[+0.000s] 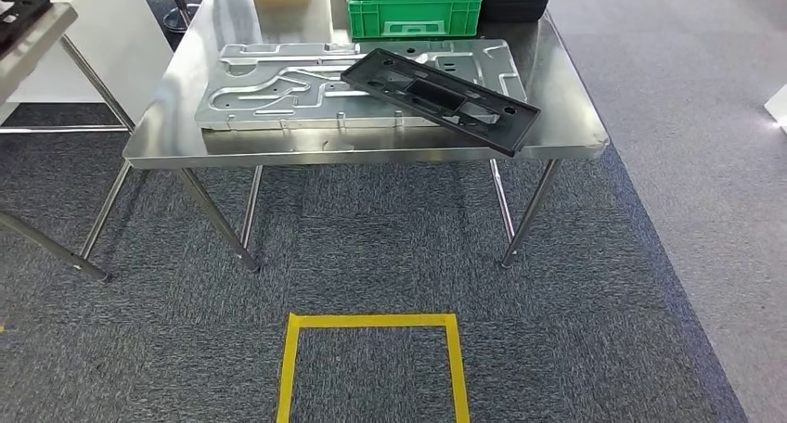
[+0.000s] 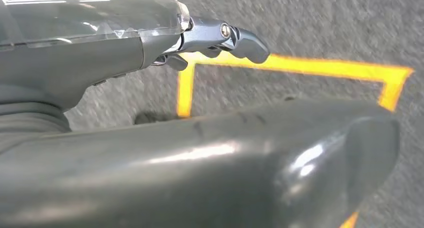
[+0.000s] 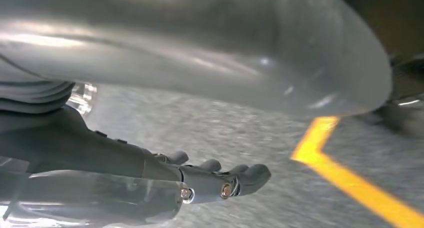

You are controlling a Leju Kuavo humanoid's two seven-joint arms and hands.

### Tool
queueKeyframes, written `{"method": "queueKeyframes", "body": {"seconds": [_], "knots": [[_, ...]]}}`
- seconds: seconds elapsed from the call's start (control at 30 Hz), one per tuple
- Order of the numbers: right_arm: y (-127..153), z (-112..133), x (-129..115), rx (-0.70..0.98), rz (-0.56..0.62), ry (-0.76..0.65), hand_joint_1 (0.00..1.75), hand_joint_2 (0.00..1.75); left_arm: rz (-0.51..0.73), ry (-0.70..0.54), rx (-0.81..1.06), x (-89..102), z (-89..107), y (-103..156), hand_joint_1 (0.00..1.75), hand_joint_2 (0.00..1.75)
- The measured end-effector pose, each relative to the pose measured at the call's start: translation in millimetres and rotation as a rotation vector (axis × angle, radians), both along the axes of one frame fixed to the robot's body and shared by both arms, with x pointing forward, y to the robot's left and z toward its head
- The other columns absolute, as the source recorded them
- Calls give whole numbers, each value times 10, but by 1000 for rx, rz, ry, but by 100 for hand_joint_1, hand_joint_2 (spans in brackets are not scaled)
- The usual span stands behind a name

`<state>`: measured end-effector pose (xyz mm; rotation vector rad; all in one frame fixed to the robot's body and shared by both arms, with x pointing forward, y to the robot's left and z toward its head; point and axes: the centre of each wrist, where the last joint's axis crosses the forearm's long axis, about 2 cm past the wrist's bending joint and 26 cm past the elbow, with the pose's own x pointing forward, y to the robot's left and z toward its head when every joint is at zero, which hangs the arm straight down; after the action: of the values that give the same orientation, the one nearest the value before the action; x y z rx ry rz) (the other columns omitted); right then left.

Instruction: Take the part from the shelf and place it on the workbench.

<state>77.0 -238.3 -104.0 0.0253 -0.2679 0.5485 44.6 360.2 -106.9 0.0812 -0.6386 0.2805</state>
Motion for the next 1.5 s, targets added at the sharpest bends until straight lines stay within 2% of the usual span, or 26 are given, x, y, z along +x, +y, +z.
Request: {"method": "queueKeyframes", "body": {"seconds": [0.13,0.4,0.6,0.7,0.83,1.2,1.5], "knots": [[5,16,84,-22,19,5,0,0,7,-12,-12,10,-4,-43,0,0],[-295,-41,-112,-136,28,237,0,0,23,-66,-54,-2,-25,-240,0,0],[-415,-58,-200,-176,-88,352,0,0,-12,18,-80,-22,-34,-327,0,0],[-456,-67,-256,-158,-174,357,0,0,-29,71,-92,-38,-41,-404,0,0],[-479,-70,-282,-137,-220,341,0,0,-41,81,-100,-29,-43,-471,0,0],[-620,-76,-331,-149,-243,290,0,0,-50,68,-116,-6,-43,-565,0,0],[-695,-68,-280,-166,-240,276,0,0,-78,51,-134,35,-38,-602,0,0]]}}
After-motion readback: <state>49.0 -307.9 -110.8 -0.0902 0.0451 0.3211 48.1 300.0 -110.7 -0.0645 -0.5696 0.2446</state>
